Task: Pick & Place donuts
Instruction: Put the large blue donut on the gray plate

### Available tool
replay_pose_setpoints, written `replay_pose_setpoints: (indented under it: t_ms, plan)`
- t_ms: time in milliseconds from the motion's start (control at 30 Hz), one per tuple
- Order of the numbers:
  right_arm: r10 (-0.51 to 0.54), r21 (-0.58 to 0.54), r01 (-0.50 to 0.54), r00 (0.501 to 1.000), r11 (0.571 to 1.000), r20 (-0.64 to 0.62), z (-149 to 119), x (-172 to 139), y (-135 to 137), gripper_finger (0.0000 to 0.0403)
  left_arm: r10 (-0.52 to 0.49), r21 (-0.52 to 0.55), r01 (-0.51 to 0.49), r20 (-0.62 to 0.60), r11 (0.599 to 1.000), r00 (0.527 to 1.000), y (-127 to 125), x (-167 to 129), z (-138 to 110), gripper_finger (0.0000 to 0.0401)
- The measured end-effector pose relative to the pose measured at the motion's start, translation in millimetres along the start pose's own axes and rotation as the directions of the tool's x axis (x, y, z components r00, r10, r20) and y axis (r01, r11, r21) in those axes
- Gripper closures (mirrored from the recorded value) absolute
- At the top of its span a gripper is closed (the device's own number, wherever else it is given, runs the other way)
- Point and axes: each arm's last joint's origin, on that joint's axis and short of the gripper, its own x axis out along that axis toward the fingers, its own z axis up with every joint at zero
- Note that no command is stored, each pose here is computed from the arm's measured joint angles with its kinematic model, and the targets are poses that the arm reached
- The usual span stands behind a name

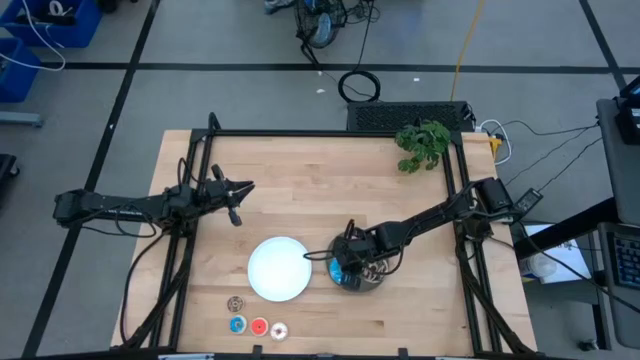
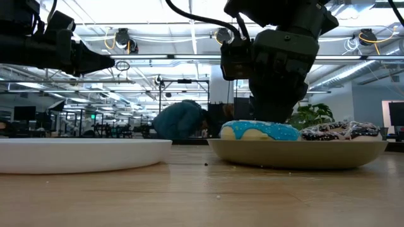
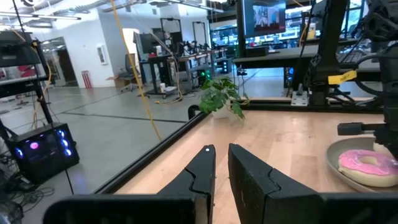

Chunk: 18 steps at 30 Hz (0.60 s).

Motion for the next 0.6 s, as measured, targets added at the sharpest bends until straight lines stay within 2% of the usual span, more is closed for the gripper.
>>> replay_pose_setpoints:
  t_ms: [233, 600]
  plan:
    - [0.003, 0.007, -0.003, 1.000, 1.000, -0.004, -0.4, 0.0, 0.2, 0.0270, 0.000, -0.003, 0.000, 0.000, 1.000, 1.000, 0.0, 0.0, 0.0, 0.0350]
    - [0.018, 0.023, -0.018, 1.000, 1.000, -0.012, 6.3, -6.6, 1.1, 0.0234, 0.000, -0.002, 0.000, 0.000, 1.000, 1.000, 0.0, 0.0, 0.0, 0.0350]
